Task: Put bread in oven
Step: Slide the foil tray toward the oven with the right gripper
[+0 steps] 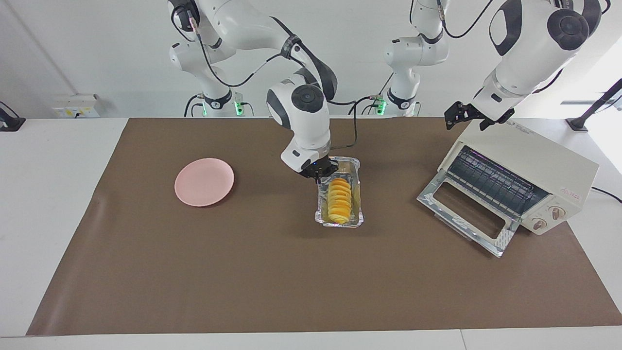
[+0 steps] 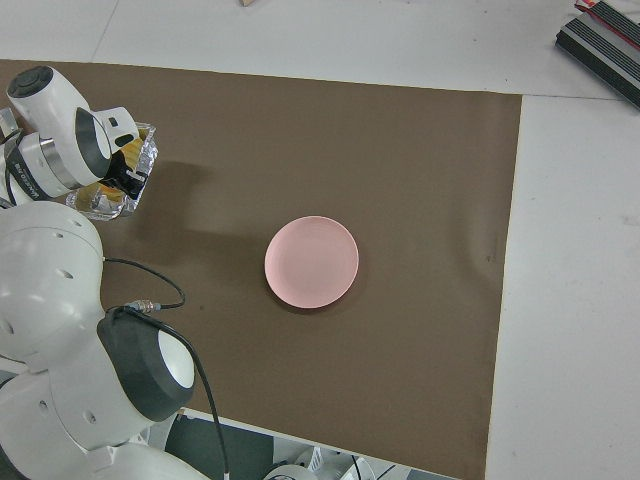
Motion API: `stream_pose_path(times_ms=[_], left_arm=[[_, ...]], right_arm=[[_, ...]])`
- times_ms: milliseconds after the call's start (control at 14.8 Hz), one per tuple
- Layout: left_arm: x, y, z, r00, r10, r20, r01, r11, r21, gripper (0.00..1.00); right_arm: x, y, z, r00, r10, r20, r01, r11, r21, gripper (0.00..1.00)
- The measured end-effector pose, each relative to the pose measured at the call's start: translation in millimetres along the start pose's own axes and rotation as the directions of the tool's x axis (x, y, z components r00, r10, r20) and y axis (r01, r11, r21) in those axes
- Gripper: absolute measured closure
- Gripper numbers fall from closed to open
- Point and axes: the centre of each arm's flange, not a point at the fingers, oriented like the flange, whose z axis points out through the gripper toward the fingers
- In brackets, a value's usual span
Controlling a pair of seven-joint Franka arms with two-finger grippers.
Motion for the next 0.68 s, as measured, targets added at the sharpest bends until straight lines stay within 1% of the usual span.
stream_pose_path(times_ms=[136,610,678], left_arm=[[0,0,0,1.000,0.000,0.000,0.000,1.000,0.000,0.00],[0,0,0,1.000,0.000,0.000,0.000,1.000,0.000,0.00],[0,0,0,1.000,0.000,0.000,0.000,1.000,0.000,0.00]], right_arm=[[-8,-5,24,1.000,-0.011,-0.006,0.011,1.000,0.004,0.98],[-29,-13,63,0.998,-0.039,-0.041,0.040,0.999,0.026,0.98],[-32,-16,65,0.998,-0.045,-0.046,0.046,0.998,0.030,0.93]])
